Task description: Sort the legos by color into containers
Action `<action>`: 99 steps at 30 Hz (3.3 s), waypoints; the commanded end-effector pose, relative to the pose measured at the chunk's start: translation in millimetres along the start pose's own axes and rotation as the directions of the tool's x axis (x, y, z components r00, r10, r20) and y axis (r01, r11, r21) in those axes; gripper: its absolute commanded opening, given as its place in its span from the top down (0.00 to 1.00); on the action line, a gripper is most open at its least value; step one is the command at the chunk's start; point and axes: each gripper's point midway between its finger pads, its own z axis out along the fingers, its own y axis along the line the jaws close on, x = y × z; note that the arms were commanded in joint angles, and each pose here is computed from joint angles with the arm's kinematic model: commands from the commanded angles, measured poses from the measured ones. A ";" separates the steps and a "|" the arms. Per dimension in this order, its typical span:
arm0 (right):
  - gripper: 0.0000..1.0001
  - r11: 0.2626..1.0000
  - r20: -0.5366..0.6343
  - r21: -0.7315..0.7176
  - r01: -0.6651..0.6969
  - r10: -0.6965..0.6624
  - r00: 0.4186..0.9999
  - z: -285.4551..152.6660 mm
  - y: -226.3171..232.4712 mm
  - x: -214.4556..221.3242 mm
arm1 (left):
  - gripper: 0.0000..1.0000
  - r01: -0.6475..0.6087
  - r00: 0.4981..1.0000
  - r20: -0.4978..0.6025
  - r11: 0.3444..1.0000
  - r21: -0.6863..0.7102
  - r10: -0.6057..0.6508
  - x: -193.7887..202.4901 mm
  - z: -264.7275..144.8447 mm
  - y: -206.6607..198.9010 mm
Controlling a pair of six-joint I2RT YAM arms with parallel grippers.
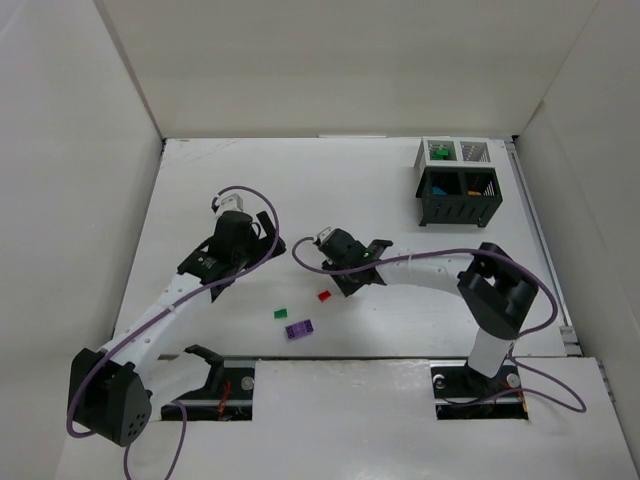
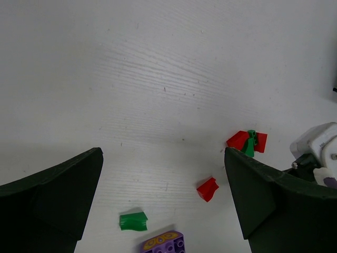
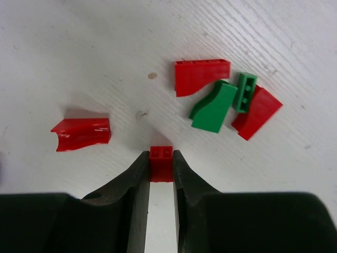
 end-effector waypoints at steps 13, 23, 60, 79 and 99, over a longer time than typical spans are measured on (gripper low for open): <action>0.84 0.944 0.319 0.171 -0.281 0.217 0.923 -109.0 -134.1 -95.9 | 0.00 -0.026 0.999 0.039 0.999 0.027 0.025 -17.7 4.2 -15.2; 0.84 0.668 0.548 0.350 -0.657 0.423 0.721 -187.0 -329.9 -87.7 | 0.00 -0.084 0.996 0.035 0.996 0.009 0.083 -39.4 20.8 -33.8; 0.79 0.463 0.610 0.416 -0.783 0.496 0.617 -198.4 -446.1 -45.7 | 0.00 -0.057 0.993 0.098 0.995 -0.084 0.065 -66.5 13.8 -14.8; 0.79 0.487 0.635 0.390 -0.781 0.472 0.612 -205.4 -451.2 -62.6 | 0.00 0.028 0.978 0.210 0.989 -0.147 0.003 -113.2 10.6 13.7; 0.76 0.513 0.659 0.357 -0.781 0.454 0.599 -178.0 -487.2 -102.3 | 0.00 -0.010 0.932 0.356 0.989 -0.151 0.064 -201.9 48.6 15.8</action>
